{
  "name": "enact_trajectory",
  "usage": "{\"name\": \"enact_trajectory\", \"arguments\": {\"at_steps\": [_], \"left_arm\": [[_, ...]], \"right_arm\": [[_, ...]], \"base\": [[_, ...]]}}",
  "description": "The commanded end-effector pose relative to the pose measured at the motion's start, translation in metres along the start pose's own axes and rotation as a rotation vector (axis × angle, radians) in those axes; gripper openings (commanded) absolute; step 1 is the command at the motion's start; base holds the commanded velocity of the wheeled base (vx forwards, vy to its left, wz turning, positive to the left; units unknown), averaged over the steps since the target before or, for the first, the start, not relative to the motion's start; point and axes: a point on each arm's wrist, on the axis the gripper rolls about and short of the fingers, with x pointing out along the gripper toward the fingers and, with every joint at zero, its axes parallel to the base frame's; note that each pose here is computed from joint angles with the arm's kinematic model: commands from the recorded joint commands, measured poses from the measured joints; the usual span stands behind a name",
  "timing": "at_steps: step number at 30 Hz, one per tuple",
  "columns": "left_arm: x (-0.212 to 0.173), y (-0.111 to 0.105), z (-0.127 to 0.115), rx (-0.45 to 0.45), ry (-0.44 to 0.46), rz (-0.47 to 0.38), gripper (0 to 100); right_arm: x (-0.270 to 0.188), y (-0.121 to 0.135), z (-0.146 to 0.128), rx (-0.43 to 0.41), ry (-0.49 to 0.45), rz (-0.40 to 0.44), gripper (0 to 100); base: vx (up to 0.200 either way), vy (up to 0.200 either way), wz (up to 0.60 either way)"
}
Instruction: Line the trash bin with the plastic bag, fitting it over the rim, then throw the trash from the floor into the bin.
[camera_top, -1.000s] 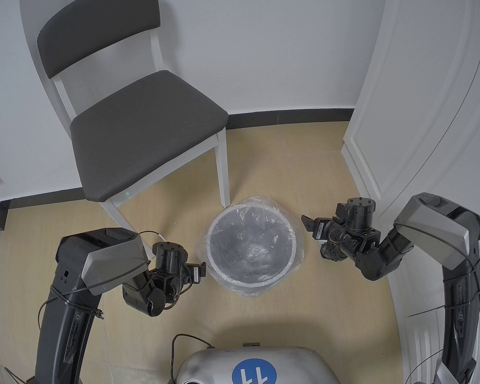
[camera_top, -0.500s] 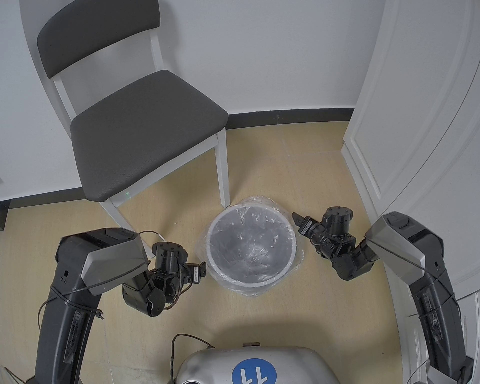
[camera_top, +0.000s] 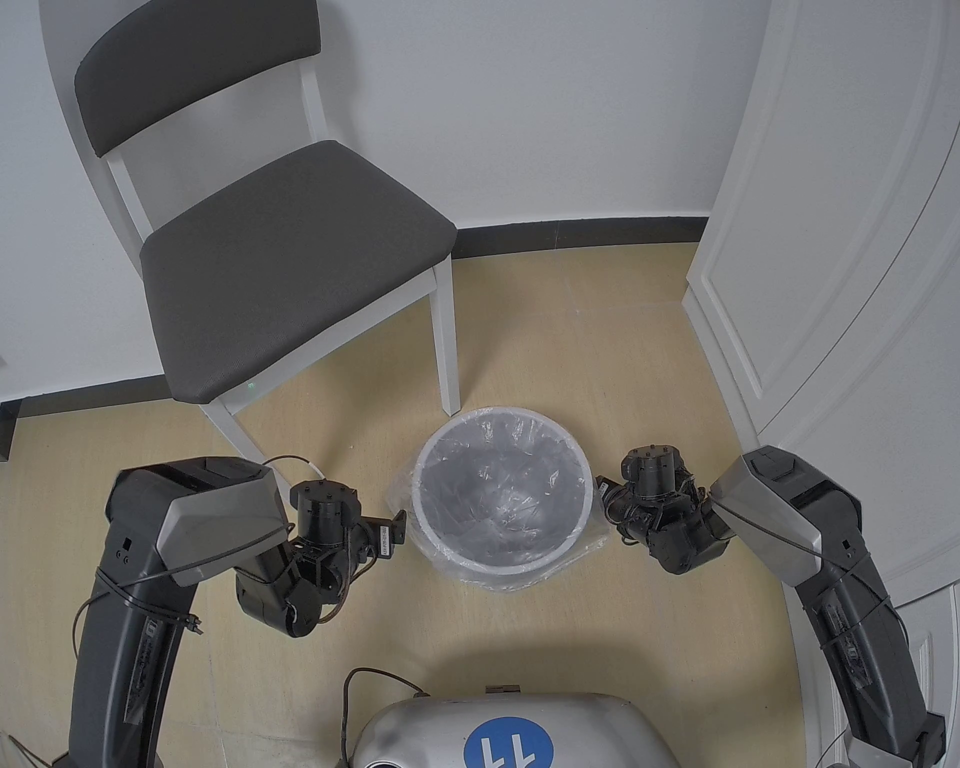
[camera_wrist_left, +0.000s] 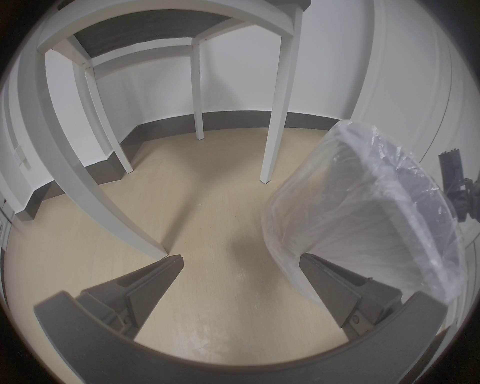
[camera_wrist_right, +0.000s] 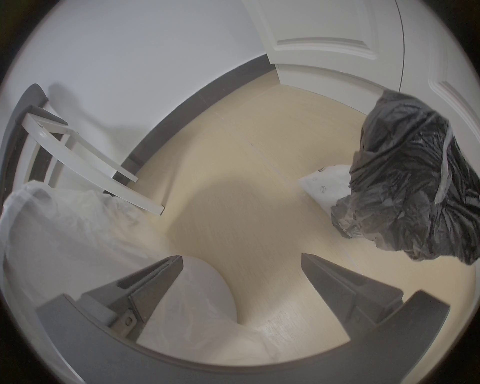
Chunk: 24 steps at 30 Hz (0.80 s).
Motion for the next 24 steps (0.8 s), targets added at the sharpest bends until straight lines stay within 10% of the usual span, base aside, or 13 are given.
{"name": "enact_trajectory", "arguments": {"at_steps": [1,24], "left_arm": [[-0.031,0.023,0.027,0.007,-0.038,-0.050,100],[0.024,-0.009,0.032,-0.161,-0.210,-0.020,100]], "right_arm": [[0.003,0.003,0.002,-0.001,0.018,-0.010,100],[0.003,0.003,0.003,0.001,0.016,-0.013,100]], "base": [[0.000,0.000,0.00],[0.000,0.000,0.00]]}}
